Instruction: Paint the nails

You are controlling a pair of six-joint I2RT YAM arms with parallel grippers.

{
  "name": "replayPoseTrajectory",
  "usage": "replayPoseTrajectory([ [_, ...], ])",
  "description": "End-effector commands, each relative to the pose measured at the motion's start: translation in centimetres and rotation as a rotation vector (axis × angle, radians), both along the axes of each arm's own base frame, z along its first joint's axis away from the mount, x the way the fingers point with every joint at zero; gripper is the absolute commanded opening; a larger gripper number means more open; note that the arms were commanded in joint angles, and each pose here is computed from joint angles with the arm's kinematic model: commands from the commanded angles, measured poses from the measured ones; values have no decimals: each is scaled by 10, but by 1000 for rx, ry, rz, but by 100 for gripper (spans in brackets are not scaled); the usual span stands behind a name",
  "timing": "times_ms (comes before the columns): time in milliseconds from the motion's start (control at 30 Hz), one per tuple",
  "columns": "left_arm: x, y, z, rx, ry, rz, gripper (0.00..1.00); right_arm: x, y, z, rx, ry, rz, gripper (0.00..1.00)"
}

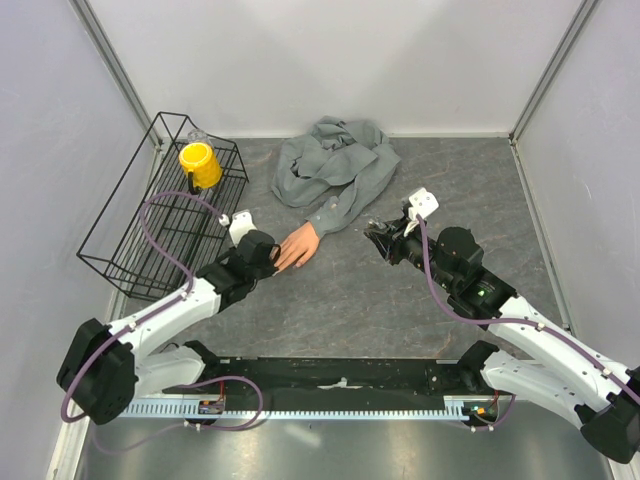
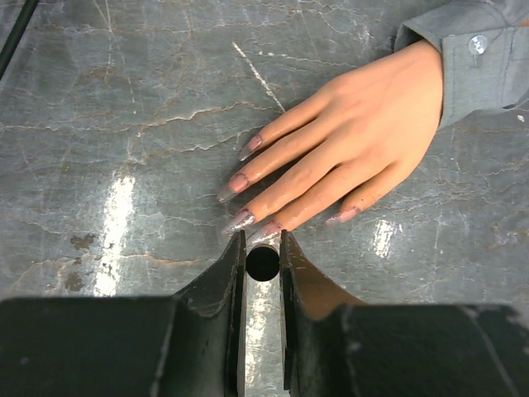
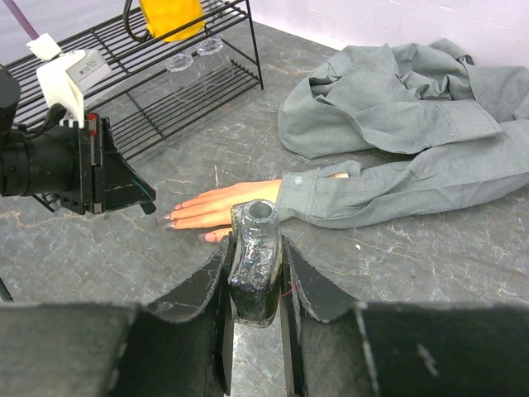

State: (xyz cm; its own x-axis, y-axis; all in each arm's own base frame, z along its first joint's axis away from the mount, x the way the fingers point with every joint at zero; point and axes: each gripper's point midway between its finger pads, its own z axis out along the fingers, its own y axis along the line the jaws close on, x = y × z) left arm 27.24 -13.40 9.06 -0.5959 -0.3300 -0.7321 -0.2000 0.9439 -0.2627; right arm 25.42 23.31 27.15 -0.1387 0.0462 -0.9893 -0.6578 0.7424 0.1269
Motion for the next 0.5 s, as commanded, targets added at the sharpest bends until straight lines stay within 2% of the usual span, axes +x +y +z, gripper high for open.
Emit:
replayPoseTrajectory([
  [0,18,-6,11,0,-38,-11,2,1,3,14,44,-36,14,0],
  [467,33,-7,9,5,-47,1,2,1,0,12,39,-34,5,0],
])
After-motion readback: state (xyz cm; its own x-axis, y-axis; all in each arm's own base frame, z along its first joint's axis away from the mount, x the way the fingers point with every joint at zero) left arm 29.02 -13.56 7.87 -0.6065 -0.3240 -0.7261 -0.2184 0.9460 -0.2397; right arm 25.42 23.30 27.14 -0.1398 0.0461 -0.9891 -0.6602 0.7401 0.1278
